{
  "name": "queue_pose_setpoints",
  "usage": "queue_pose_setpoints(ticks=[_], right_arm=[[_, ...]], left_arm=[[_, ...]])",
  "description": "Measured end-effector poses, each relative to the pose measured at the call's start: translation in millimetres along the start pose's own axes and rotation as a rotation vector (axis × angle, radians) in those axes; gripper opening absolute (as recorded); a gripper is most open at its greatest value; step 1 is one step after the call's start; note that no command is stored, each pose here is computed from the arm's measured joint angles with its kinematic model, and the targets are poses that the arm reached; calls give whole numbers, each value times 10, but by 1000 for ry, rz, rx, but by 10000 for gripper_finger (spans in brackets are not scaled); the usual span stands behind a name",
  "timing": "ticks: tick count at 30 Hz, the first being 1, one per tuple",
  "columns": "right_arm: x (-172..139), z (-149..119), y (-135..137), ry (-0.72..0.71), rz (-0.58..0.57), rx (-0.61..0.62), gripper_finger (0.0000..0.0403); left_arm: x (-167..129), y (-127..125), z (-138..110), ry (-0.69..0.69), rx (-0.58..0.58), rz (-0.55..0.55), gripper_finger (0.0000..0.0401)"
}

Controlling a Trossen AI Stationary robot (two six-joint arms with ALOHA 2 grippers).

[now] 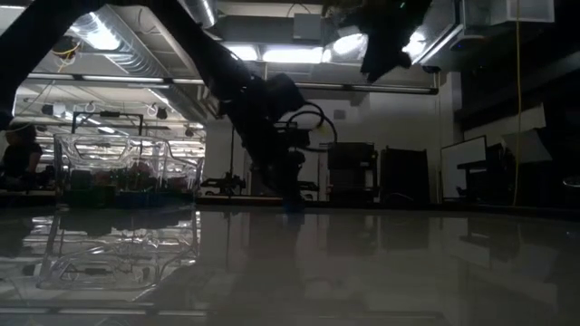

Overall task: Sort blocks by size
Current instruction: Put the 4 stud blue game piece into the top transparent bin

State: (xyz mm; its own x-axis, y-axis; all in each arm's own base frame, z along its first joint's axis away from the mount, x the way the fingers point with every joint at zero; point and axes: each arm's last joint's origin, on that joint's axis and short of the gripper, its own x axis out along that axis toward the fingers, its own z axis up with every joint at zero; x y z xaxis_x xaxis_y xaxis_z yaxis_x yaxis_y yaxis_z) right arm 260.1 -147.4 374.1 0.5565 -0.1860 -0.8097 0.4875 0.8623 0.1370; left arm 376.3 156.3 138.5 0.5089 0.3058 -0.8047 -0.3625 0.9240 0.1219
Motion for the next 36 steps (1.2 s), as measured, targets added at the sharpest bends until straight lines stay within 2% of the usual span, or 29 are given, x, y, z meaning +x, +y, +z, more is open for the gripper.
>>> queue_pose_setpoints(ticks=[8, 11, 16, 21, 24, 29, 32, 36], right_arm=[[-517, -222, 373, -76, 88, -111, 175], [-687, -325, 536, -103, 133, -165, 175], [-927, -568, 771, -147, 227, -275, 175], [-987, -915, 815, -265, 276, -333, 175], [-878, -1175, 765, -362, 324, -330, 175], [-465, -1682, 649, -464, 419, -277, 175], [-225, -1965, 547, -518, 454, -217, 175], [-38, -2258, 433, -604, 485, -186, 175]], left_arm=[[145, 69, -38, -9, 38, 11, 221], [149, 71, -27, -22, 40, 21, 196], [147, 69, -28, -19, 64, 26, 122], [61, 65, -1, -22, 33, 26, 118], [-149, 44, 108, -59, 37, 22, 118], [-683, -45, 264, -87, 63, 0, 118], [-1116, -109, 320, -121, 62, 1, 118], [-1667, -135, 258, -111, 8, 66, 118]])
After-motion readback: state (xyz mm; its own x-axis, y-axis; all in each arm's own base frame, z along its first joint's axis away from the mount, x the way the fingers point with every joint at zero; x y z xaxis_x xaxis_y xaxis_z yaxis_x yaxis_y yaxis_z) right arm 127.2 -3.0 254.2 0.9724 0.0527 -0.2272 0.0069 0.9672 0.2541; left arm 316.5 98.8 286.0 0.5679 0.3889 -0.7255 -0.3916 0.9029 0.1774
